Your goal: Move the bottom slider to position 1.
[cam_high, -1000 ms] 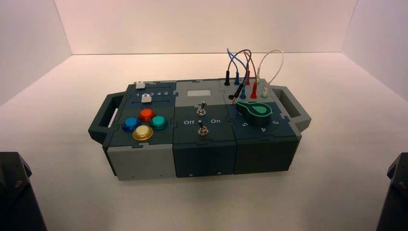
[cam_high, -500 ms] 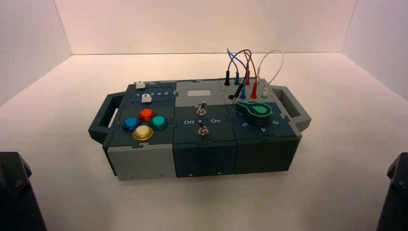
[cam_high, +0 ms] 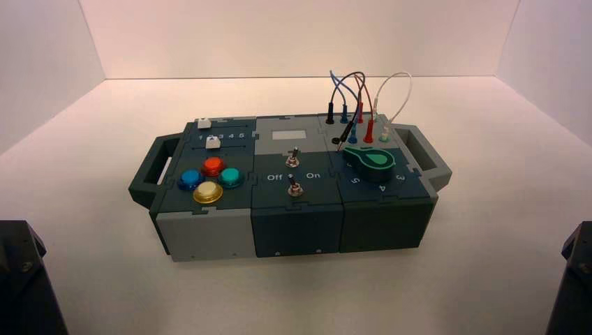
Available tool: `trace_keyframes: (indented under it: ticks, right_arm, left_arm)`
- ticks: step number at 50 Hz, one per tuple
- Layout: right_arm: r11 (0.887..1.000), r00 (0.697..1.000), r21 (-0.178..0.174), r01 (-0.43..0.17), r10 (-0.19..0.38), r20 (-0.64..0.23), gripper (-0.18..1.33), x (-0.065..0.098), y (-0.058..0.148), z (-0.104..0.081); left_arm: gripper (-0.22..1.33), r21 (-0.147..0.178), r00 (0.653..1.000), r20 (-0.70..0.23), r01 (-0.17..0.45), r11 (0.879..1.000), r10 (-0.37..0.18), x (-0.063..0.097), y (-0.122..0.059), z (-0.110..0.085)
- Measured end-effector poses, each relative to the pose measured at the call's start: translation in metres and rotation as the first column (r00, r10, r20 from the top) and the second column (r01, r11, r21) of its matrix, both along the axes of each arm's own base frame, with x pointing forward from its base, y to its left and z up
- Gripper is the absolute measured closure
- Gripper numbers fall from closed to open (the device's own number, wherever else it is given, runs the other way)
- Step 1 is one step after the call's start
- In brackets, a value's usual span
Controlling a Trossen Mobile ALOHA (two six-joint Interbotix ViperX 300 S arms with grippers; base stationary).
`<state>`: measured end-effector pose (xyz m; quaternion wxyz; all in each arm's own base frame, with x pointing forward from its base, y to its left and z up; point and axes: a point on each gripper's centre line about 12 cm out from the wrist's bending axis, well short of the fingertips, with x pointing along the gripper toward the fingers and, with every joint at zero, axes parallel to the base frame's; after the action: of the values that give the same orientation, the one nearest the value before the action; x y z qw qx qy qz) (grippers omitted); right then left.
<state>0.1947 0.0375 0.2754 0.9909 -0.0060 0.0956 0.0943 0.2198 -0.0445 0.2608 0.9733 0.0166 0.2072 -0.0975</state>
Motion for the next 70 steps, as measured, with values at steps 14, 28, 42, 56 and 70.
trace_keyframes:
  ticks: [14,28,42,56,70]
  right_arm:
    - [0.989,0.958,0.021,-0.143,0.144,-0.25,1.29,0.0,0.034,-0.015]
    - [0.96,0.842,0.053,-0.276,0.268,-0.469,1.29,0.011,0.08,-0.034]
    - [0.937,0.746,0.147,-0.318,0.343,-0.571,1.29,0.019,0.118,-0.042]
    - [0.906,0.588,0.226,-0.357,0.406,-0.7,1.29,0.028,0.179,-0.067]
    - [0.903,0.43,0.266,-0.337,0.399,-0.81,1.29,0.041,0.232,-0.111]
  left_arm:
    - [1.27,0.045,0.921,-0.366,0.159,0.986,-0.132,0.0,-0.037,-0.024]
    - [1.27,0.081,0.807,-0.579,0.197,0.977,-0.115,-0.005,-0.041,-0.036]
    - [1.27,0.087,0.795,-0.597,0.201,0.976,-0.11,-0.012,-0.038,-0.045]
    - [1.27,0.089,0.785,-0.61,0.2,0.976,-0.106,-0.019,-0.035,-0.06]
    - [1.27,0.086,0.795,-0.596,0.198,0.976,-0.109,-0.02,-0.035,-0.059]
